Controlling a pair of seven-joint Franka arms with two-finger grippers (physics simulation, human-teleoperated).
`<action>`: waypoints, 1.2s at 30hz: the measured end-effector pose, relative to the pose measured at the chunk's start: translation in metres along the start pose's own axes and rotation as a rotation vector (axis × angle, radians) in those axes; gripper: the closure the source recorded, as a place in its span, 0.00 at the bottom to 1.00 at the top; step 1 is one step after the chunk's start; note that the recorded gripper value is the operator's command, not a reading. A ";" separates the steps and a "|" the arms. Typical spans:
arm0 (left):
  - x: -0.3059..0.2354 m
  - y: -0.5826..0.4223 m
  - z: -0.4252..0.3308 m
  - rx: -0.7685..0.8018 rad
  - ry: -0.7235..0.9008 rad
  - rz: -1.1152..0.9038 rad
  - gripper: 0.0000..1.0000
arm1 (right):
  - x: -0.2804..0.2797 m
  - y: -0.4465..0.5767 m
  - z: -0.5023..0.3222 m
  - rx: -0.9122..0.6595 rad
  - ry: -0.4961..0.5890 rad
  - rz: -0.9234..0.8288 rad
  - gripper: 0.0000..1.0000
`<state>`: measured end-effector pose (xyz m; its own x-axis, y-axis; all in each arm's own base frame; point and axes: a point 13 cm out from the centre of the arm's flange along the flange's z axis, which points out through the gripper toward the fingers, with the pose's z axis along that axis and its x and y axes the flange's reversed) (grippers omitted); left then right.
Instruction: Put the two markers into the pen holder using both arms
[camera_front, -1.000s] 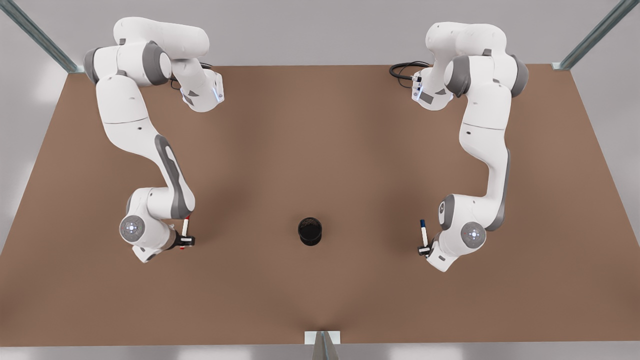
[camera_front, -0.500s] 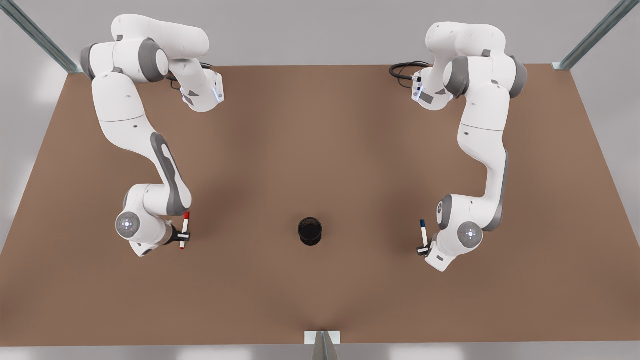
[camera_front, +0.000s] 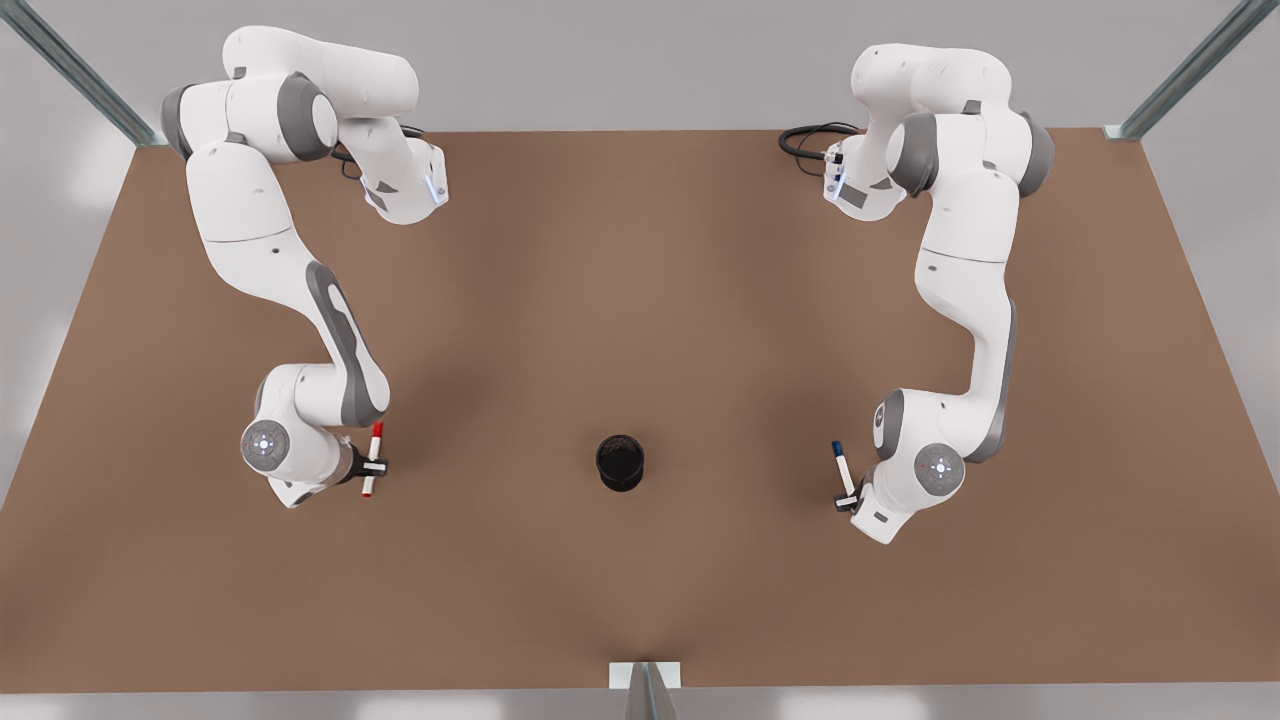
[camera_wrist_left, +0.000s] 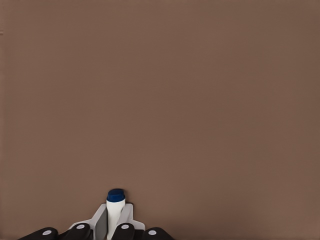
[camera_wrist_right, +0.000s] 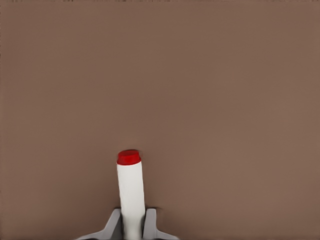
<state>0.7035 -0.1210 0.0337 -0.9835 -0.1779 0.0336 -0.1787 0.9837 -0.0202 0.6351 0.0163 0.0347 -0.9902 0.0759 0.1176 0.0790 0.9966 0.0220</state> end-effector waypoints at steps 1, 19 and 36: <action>0.000 0.000 0.000 -0.001 0.000 -0.001 0.75 | 0.000 0.000 0.000 -0.001 -0.001 0.000 0.76; -0.019 -0.005 -0.179 -0.024 -0.137 0.098 0.79 | -0.015 0.299 -0.178 -0.158 -0.345 -0.362 0.79; 0.034 -0.092 -0.274 0.213 -0.032 0.428 0.79 | 0.023 0.494 -0.126 -0.358 -0.675 -0.520 0.79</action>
<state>0.6943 -0.2102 0.3109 -0.9699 0.2378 -0.0527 0.2435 0.9422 -0.2302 0.6659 0.5069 0.1731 -0.7595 -0.2645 -0.5944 -0.4750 0.8497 0.2288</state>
